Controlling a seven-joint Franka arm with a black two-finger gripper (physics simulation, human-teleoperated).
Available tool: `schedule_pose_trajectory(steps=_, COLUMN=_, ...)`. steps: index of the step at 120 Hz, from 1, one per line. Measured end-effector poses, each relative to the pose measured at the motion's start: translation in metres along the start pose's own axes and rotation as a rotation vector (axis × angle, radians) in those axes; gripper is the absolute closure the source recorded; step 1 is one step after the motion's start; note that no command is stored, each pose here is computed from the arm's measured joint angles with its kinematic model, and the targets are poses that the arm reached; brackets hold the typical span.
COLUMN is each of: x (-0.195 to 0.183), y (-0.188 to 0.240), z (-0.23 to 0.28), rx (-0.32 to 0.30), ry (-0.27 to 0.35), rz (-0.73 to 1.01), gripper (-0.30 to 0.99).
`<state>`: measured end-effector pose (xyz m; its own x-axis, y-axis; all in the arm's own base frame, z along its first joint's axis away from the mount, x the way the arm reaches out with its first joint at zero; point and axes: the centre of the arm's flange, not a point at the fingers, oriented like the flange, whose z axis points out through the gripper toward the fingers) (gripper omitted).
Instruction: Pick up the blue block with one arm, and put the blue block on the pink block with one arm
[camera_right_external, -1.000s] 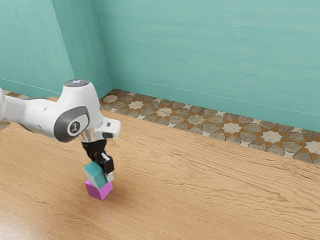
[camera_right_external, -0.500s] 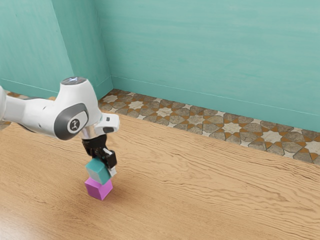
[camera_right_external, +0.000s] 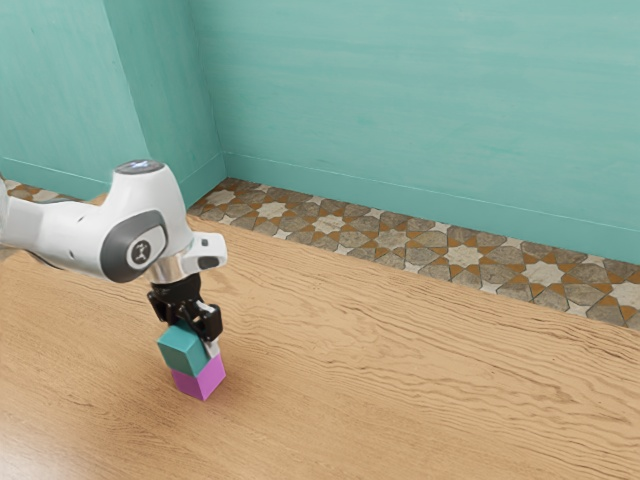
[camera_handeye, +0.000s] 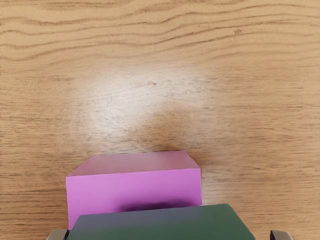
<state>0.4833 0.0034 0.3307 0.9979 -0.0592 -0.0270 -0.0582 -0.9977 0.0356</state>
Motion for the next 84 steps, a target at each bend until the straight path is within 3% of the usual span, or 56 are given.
schedule_pose_trajectory(steps=41, x=0.0035, y=-0.0059, z=0.0027, rx=0.020, ry=0.000, rz=-0.026, gripper=0.35)
schedule_pose_trajectory(steps=49, x=0.0036, y=-0.0053, z=0.0026, rx=0.018, ry=0.001, rz=-0.029, gripper=0.24)
schedule_pose_trajectory(steps=84, x=0.0040, y=0.0016, z=0.0028, rx=0.009, ry=0.000, rz=-0.017, gripper=0.10)
